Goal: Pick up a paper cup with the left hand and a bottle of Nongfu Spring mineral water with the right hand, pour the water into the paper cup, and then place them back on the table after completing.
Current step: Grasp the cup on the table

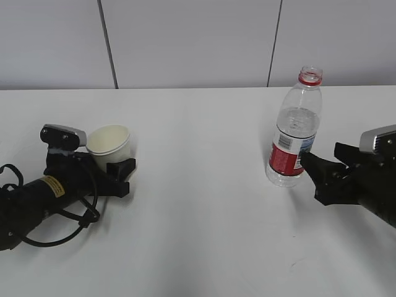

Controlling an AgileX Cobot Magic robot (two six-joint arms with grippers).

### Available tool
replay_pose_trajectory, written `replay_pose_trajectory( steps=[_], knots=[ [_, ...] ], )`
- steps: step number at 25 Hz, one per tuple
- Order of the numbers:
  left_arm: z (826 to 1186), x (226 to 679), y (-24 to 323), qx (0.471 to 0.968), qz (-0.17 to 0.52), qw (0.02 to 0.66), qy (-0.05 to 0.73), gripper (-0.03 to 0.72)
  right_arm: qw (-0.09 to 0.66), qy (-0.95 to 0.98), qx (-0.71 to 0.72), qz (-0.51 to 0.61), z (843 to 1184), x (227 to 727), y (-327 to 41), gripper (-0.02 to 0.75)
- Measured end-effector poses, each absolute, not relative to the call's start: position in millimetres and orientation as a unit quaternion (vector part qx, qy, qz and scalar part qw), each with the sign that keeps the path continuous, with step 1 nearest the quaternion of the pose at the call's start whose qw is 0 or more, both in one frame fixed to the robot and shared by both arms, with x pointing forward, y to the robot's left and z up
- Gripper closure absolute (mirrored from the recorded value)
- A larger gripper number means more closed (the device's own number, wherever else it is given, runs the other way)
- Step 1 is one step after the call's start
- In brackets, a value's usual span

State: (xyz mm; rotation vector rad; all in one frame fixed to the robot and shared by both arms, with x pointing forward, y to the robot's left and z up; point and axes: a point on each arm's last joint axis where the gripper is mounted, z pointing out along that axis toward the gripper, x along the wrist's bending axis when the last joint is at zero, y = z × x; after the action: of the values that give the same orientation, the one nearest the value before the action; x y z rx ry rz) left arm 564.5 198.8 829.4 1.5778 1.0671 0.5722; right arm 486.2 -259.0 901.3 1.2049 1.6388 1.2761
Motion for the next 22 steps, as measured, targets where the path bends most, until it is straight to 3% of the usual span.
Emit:
replay_pose_trajectory(
  steps=[6, 14, 22],
  knots=[
    [829, 565, 199, 0.665, 0.241, 0.545, 0.450, 0.274, 0.367, 0.633, 0.464, 0.500, 904, 491, -259, 0.079],
    [829, 565, 199, 0.665, 0.241, 0.545, 0.450, 0.275, 0.386, 0.618, 0.447, 0.518, 913, 513, -257, 0.067],
    [829, 565, 199, 0.665, 0.241, 0.545, 0.450, 0.275, 0.350, 0.626, 0.459, 0.525, 890, 537, -251, 0.067]
  ],
)
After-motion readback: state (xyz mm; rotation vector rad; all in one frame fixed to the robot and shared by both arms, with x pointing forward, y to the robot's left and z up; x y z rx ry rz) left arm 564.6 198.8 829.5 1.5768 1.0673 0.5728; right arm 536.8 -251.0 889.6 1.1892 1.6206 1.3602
